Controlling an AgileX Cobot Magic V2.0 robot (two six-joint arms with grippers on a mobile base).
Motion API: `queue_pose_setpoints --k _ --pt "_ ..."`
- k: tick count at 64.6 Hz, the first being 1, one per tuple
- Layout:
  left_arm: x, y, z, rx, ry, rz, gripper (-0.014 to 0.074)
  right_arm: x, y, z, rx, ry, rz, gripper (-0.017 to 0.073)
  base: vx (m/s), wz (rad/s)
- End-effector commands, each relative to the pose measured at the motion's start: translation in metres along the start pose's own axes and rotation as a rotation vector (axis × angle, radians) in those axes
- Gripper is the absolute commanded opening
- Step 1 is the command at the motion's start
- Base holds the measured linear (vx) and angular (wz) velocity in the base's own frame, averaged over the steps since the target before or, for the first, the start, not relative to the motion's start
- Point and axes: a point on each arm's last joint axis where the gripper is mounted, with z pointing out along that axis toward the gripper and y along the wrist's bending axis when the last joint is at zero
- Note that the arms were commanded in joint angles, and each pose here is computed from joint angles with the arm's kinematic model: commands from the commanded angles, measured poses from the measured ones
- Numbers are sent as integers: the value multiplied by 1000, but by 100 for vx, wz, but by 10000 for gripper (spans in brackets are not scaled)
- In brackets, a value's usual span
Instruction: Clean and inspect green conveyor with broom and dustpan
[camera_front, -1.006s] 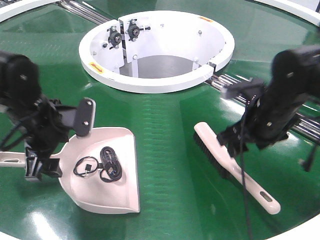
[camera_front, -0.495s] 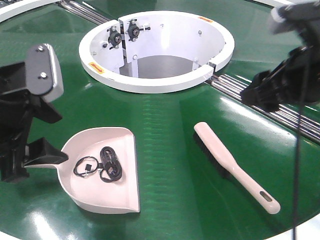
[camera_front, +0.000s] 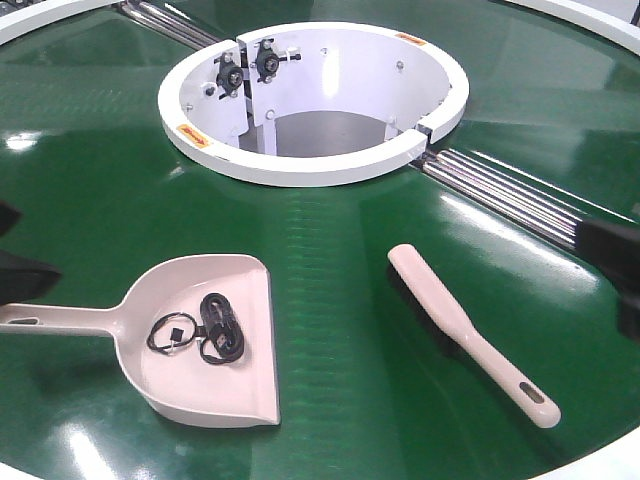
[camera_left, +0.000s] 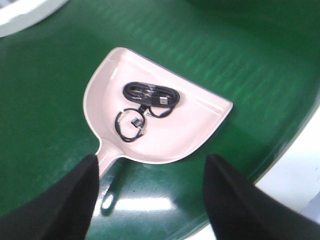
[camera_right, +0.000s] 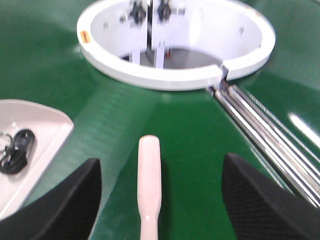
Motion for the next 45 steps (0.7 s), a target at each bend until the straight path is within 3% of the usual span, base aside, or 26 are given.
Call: queue_pose_setpoints --k 1,6,15,20,29,39,45 --pt "2 -11 -33 -50 -141 -85 398 6 0 -17 25 -208 2 494 0 0" --pt "11 -19 -49 -85 -217 -136 393 26 2 -24 30 -246 3 494 0 0" --pt "38 -37 -67 -189 -420 -153 390 58 6 -38 37 -346 29 494 0 0" --pt "58 -47 -65 -250 -540 -167 390 71 7 -46 49 -447 28 494 0 0" --pt "98 -61 -38 -314 -697 -246 390 93 8 -48 58 -517 28 494 0 0" --pt "132 -69 12 -322 -673 -277 390 107 10 -38 55 -474 30 494 0 0" --pt "142 -73 32 -280 -643 -320 390 110 10 -36 51 -465 37 489 0 0"
